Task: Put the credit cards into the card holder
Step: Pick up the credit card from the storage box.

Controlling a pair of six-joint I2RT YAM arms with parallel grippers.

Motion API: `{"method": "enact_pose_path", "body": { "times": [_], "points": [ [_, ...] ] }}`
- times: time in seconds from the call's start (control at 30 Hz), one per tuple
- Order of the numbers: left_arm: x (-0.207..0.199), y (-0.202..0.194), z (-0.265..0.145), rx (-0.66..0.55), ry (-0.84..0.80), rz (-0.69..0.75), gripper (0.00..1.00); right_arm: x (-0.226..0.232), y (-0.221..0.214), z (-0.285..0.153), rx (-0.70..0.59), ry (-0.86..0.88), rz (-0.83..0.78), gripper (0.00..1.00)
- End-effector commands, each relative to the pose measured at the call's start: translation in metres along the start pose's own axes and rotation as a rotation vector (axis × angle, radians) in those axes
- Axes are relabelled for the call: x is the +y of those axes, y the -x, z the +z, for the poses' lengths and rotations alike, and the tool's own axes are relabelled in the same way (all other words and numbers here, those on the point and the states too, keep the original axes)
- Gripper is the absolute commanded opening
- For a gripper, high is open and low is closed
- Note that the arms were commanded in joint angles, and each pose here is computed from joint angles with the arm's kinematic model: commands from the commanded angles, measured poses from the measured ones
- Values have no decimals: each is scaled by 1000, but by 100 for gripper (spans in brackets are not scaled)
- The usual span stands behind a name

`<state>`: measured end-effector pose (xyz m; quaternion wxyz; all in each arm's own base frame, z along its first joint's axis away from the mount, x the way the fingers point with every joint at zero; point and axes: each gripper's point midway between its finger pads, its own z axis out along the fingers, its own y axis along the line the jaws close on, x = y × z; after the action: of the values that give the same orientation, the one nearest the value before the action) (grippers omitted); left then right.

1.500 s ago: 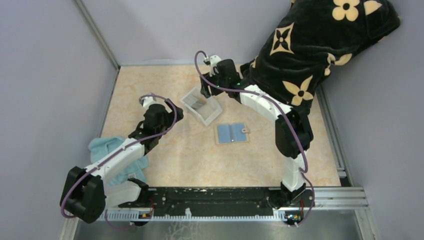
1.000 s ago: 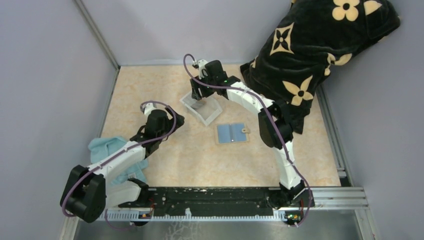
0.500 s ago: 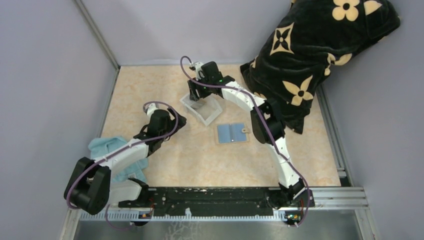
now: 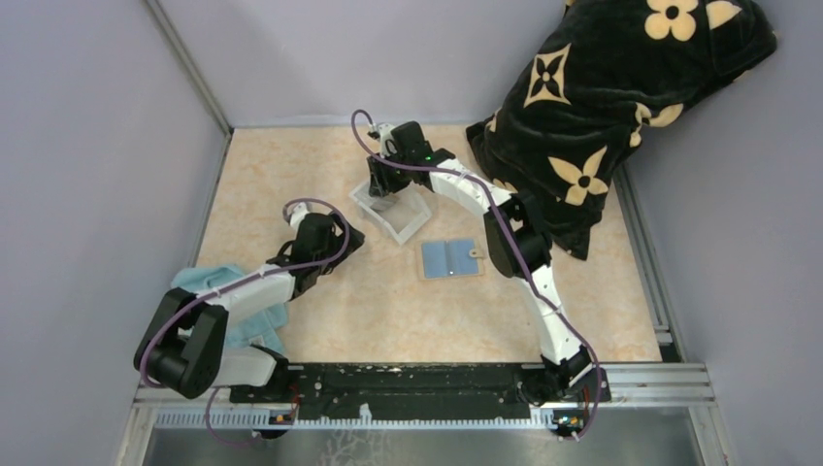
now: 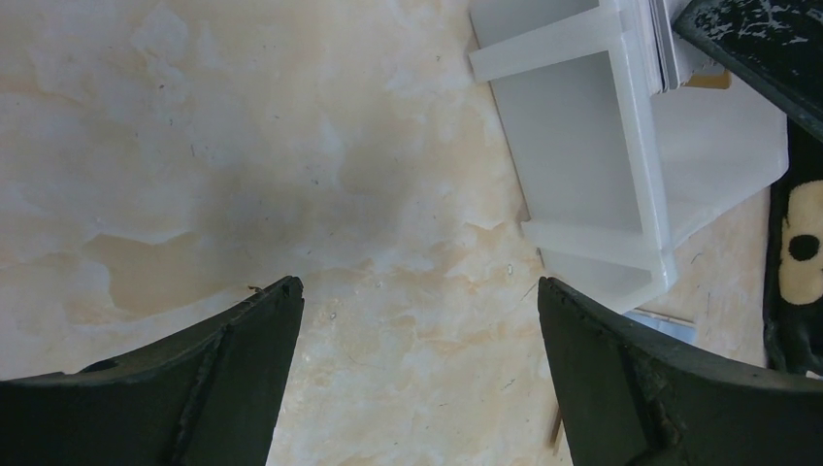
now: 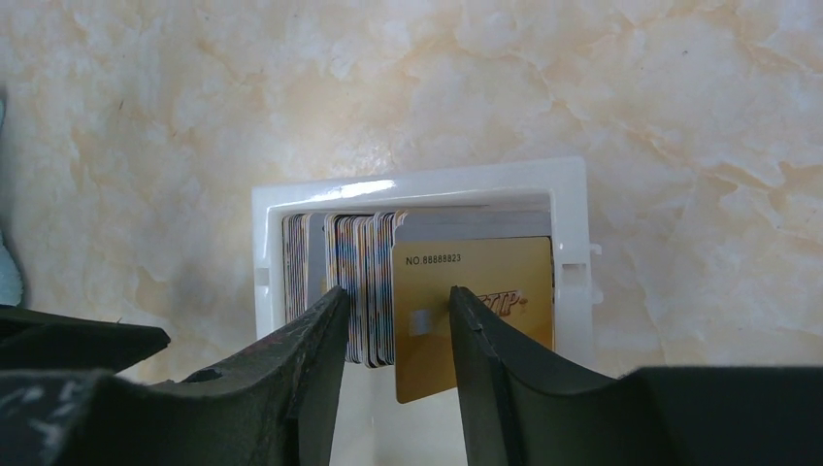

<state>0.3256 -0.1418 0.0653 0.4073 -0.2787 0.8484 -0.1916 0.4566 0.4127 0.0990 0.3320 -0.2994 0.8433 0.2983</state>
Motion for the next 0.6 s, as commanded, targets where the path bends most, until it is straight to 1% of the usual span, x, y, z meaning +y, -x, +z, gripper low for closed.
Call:
{"method": "enact_pose_path", "body": {
  "times": [0.0,0.1,0.2,0.37,0.57],
  "points": [
    [-6,1,6,0,-19,-24,96,13,14,-2,-47,70,13,41],
    [-8,1,10,3,-14,-31,96,22,20,-8,-69,94,35,37],
    [-9,0,17,12,-4,-30,96,28,25,-13,-87,111,50,35],
    [-14,1,24,22,11,-30,96,41,33,-21,-100,122,40,32],
    [-12,4,28,14,32,-19,96,57,45,-31,-125,132,30,25]
  ]
}}
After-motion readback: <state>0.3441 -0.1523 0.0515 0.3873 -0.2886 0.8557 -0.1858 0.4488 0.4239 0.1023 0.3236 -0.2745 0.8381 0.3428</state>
